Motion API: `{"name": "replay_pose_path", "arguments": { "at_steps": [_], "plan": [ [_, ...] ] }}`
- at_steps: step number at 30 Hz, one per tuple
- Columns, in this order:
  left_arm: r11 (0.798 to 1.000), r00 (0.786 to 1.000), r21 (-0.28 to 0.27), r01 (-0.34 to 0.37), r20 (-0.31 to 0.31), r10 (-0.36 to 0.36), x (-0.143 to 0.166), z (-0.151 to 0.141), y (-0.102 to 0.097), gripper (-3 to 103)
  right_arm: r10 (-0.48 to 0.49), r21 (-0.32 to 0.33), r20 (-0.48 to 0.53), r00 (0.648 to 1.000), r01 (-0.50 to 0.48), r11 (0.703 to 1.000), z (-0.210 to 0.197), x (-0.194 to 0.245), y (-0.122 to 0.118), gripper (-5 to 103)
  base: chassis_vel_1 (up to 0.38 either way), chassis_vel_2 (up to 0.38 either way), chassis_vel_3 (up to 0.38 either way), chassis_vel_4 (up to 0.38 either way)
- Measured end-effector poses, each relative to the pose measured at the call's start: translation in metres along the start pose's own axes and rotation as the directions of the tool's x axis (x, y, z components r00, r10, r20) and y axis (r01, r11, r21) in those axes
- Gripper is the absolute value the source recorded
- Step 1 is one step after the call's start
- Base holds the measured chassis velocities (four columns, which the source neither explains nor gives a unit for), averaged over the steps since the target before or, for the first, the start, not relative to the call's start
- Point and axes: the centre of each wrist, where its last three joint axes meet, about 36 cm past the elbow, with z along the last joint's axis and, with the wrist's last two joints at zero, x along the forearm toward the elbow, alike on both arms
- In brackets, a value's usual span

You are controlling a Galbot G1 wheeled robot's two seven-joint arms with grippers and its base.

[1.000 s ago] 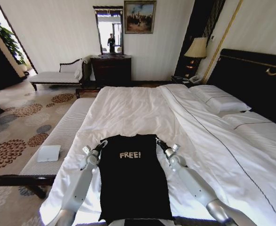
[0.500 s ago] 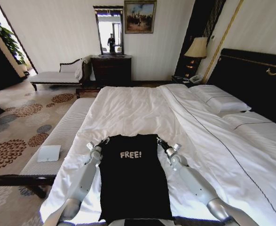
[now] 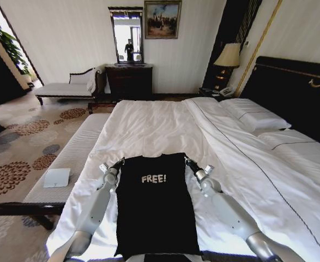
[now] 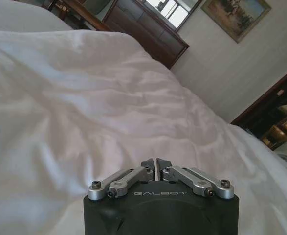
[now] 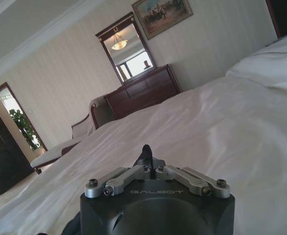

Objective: Fold the clothes on the bed.

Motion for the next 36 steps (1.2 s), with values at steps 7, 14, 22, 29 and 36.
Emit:
{"name": "replay_pose_path", "arguments": {
  "at_steps": [7,14,22,29,36],
  "plan": [
    [0.997,0.996,-0.004,-0.080,0.050,0.080,0.012,-0.031,-0.021,0,-0.015,0.002,0.071,0.997,0.015,1.000,-0.041,0.002,0.012,0,0.000,0.000,0.000,0.000],
    [1.000,1.000,-0.031,0.000,-0.014,0.000,0.027,0.005,0.011,0,0.017,0.017,0.030,0.999,-0.018,1.000,-0.022,0.011,0.006,0,0.000,0.000,0.000,0.000],
    [1.000,0.998,-0.019,0.014,-0.065,-0.015,0.039,0.050,0.027,10,0.040,0.019,0.000,0.999,-0.040,0.999,-0.004,0.014,0.003,0,0.000,0.000,0.000,0.000],
    [1.000,0.998,0.020,-0.014,-0.059,0.016,0.029,0.062,0.013,36,0.051,0.022,-0.004,0.999,-0.051,0.998,-0.002,0.016,0.001,0,0.000,0.000,0.000,0.000],
    [0.999,0.998,0.032,-0.003,-0.065,0.005,0.008,0.071,0.008,64,0.058,0.024,-0.008,0.998,-0.058,0.998,-0.001,0.015,-0.001,0,0.000,0.000,0.000,0.000]
  ]
}}
